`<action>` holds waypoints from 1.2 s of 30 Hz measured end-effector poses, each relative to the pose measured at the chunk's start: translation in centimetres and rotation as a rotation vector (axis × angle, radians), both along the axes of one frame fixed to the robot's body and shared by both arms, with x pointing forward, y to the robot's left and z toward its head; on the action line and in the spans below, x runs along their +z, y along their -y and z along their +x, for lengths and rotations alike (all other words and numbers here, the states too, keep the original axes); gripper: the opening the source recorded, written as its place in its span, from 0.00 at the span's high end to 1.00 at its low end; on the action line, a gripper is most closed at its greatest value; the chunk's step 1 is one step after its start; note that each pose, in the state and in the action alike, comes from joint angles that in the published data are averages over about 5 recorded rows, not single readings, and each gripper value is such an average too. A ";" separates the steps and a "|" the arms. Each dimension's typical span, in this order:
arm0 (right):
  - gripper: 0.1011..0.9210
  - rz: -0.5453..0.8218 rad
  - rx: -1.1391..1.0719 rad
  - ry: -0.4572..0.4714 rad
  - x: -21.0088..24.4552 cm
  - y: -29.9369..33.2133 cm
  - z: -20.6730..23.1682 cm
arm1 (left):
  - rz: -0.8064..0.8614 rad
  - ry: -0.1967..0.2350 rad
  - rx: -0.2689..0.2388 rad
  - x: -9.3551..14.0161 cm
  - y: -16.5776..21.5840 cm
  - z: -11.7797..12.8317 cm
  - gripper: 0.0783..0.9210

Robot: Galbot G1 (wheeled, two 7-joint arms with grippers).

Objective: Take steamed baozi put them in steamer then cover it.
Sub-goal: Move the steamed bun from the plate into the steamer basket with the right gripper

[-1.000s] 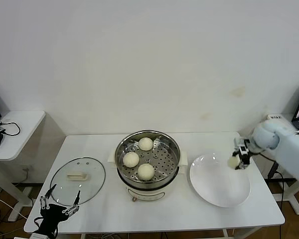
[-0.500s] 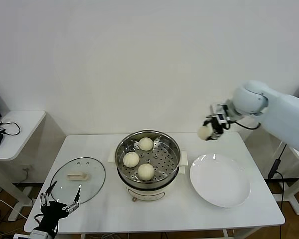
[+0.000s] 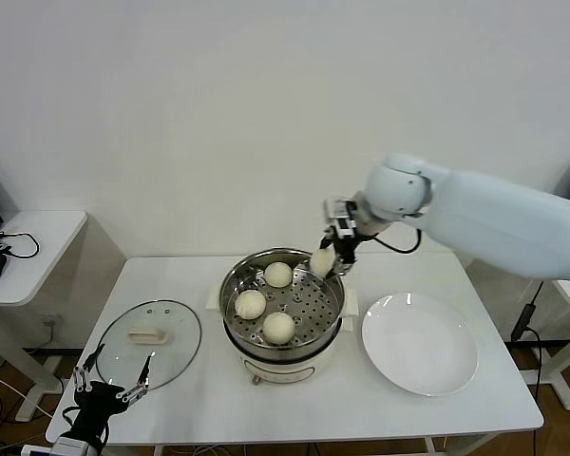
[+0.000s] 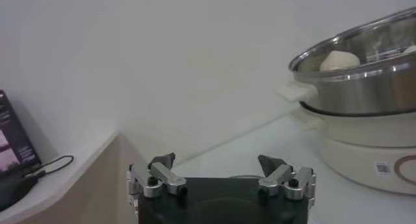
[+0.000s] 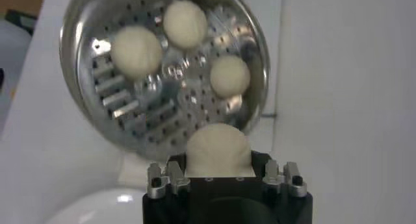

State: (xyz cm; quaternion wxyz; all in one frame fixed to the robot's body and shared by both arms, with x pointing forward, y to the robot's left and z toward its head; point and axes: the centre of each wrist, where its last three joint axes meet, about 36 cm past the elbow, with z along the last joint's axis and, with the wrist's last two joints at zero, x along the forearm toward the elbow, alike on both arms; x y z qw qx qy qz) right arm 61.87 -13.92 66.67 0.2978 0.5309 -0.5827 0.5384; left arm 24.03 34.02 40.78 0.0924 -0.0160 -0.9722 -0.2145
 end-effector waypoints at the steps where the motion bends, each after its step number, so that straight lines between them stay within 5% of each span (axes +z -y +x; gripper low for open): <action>1: 0.37 -0.003 -0.002 -0.009 -0.5 -0.4 0.0 | 0.001 0.000 0.000 0.0 0.0 0.0 0.12; 29: 0.35 -0.061 -0.047 -0.068 -8.5 -3.4 0.6 | 0.000 0.001 0.001 0.1 -0.2 0.0 0.12; 36: 0.18 -0.057 -0.052 -0.053 -8.0 -3.1 0.7 | -0.003 0.002 0.003 0.1 -0.1 0.0 0.12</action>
